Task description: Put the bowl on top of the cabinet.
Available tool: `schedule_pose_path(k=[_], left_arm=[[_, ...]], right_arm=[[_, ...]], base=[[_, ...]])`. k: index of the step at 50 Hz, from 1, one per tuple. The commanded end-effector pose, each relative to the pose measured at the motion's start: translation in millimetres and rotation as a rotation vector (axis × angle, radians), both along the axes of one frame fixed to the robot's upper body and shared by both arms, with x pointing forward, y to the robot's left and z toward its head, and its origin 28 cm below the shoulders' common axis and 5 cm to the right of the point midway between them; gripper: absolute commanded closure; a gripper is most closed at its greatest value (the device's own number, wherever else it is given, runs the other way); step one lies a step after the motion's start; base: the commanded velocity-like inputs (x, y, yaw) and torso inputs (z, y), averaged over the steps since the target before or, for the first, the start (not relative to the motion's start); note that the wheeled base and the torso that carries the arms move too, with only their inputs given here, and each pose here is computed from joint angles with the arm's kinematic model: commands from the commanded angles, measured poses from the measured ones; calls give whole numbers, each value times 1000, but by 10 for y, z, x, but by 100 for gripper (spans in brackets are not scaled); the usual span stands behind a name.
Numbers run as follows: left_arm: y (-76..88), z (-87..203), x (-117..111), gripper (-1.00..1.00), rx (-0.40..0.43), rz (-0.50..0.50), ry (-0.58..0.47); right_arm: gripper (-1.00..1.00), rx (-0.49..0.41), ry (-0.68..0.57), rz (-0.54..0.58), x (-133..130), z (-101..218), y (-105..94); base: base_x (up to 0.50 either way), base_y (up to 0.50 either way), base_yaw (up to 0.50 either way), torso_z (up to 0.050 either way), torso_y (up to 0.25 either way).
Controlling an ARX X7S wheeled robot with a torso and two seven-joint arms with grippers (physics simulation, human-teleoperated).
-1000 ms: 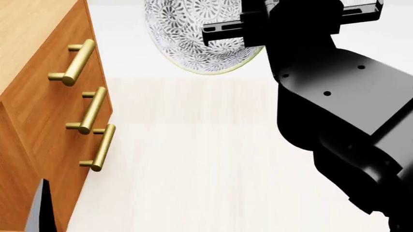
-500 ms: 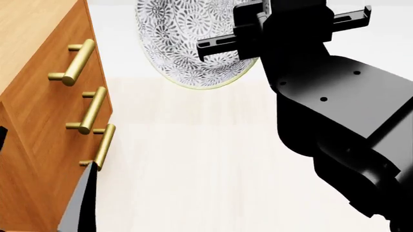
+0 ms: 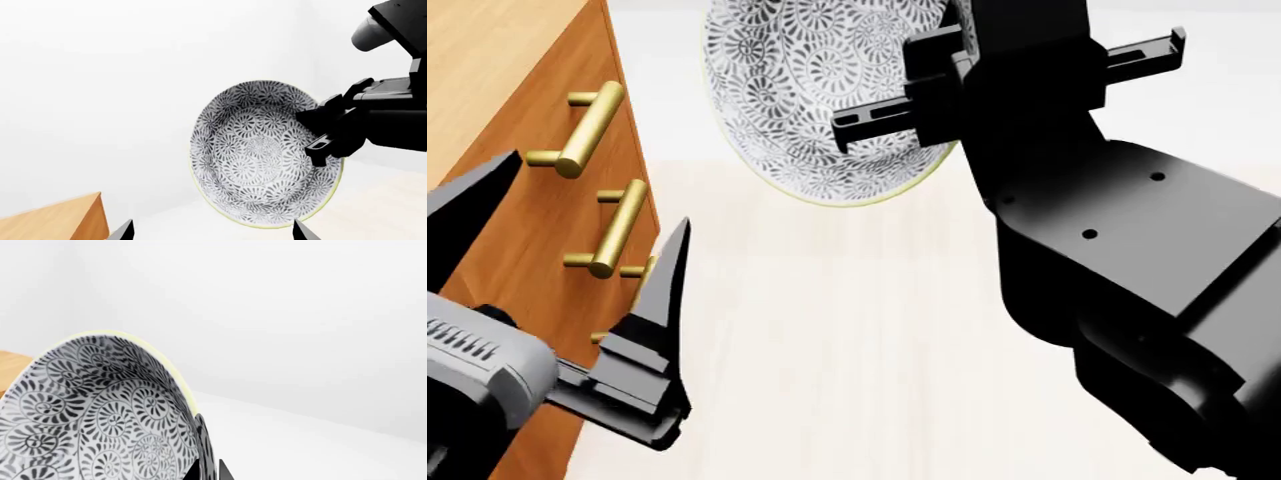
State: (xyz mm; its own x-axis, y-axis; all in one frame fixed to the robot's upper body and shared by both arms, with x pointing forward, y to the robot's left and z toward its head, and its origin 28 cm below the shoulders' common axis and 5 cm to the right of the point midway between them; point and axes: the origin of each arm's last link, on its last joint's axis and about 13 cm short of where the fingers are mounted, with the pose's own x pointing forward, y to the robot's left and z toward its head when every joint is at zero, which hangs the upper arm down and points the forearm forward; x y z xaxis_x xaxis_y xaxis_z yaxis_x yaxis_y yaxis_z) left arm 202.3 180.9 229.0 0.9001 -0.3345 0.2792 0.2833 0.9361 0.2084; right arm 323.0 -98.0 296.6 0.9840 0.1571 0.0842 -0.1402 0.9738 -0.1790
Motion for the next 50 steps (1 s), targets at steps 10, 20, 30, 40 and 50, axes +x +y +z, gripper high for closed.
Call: schedule_pose_path(k=[10, 20, 30, 40, 50], left_arm=[[-30, 359, 237, -100, -30, -143, 180], [-27, 469, 319, -100, -32, -197, 203], [-29, 491, 412, -100, -33, -154, 191], [-47, 509, 423, -100, -22, -128, 178], [-55, 400, 506, -100, -24, -117, 205]], right_arm=[[100, -17, -31, 14, -24, -30, -59], [100, 5, -43, 71, -61, -91, -76], [100, 31, -50, 108, -109, -170, -111], [100, 33, -47, 116, -150, -231, -159], [100, 37, -48, 111, -192, -265, -212]], base=[[0, 0, 0, 0, 0], [0, 0, 0, 0, 0], [0, 0, 0, 0, 1], [0, 0, 0, 0, 0], [0, 0, 0, 0, 1]])
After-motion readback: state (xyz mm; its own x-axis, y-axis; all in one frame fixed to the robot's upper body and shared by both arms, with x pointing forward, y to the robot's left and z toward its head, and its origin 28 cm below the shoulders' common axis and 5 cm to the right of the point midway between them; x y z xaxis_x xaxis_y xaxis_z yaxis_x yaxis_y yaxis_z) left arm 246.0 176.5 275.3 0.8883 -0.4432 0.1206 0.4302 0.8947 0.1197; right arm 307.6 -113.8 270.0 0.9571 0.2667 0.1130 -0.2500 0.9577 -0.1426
